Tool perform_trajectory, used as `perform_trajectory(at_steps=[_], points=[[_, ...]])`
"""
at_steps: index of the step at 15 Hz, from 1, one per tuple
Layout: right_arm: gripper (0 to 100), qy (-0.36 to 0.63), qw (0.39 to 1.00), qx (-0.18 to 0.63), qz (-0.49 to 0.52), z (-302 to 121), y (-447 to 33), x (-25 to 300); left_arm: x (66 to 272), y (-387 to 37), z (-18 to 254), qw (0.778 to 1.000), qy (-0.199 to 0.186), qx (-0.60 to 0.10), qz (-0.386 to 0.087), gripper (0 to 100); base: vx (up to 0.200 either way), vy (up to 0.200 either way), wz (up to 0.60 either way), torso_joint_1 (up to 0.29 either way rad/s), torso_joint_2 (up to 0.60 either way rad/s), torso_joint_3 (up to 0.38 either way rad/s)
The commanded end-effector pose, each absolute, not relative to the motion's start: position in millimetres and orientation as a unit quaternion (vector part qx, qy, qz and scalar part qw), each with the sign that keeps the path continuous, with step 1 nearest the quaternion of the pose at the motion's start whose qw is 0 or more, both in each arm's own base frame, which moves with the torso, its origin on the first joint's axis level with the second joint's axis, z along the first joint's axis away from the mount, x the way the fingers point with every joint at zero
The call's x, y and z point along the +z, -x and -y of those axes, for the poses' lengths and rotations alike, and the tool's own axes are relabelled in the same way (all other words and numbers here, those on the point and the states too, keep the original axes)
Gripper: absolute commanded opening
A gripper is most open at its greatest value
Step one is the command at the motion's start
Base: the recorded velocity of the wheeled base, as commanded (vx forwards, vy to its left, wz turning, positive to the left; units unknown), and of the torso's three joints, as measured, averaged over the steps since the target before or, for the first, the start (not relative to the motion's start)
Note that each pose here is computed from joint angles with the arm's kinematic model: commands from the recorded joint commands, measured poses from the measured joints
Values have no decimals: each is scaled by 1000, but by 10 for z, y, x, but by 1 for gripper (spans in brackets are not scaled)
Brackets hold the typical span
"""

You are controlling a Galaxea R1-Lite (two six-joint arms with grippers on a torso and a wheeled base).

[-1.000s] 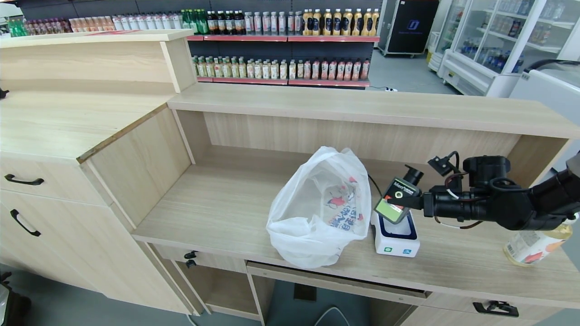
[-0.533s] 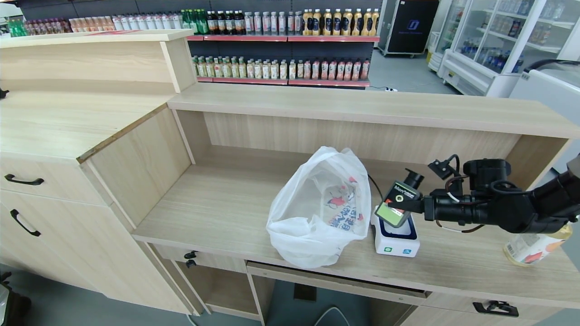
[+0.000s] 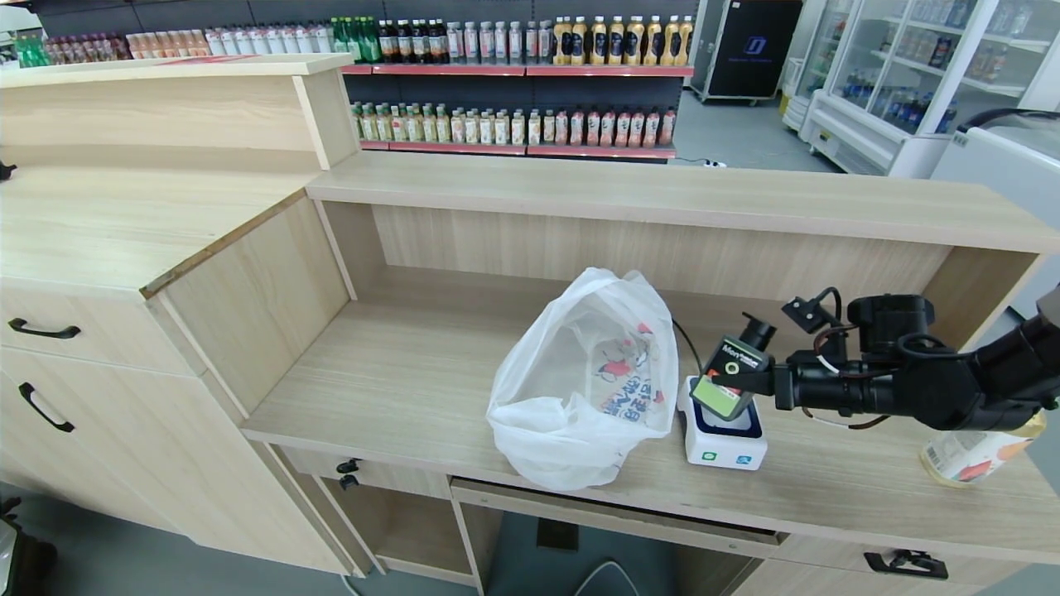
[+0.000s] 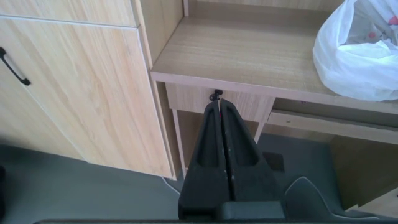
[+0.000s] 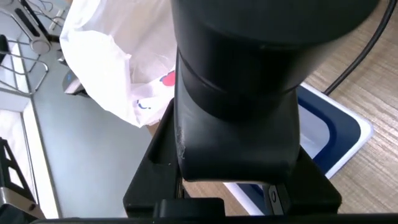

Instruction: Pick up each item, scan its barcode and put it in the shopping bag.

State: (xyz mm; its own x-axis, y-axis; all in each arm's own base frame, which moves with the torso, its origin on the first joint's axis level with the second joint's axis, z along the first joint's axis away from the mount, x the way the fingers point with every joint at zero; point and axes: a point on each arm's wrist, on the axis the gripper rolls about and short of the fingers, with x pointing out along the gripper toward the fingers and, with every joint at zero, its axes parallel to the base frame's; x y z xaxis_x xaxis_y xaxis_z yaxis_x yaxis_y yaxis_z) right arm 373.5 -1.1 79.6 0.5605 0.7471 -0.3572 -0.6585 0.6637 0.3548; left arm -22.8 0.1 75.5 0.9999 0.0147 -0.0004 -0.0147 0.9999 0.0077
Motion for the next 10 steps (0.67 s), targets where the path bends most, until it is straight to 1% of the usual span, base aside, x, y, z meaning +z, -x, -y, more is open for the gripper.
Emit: perform_trajectory(at_steps=[1, 10], points=[[0, -92, 877, 402, -245, 18, -3708, 803, 755, 228, -1, 1000, -4, 8, 0, 0, 0, 0, 0, 0, 0, 0], [0, -77, 876, 407, -246, 11, -3676, 736, 755, 228, -1, 1000, -4, 8, 0, 0, 0, 0, 0, 0, 0, 0]])
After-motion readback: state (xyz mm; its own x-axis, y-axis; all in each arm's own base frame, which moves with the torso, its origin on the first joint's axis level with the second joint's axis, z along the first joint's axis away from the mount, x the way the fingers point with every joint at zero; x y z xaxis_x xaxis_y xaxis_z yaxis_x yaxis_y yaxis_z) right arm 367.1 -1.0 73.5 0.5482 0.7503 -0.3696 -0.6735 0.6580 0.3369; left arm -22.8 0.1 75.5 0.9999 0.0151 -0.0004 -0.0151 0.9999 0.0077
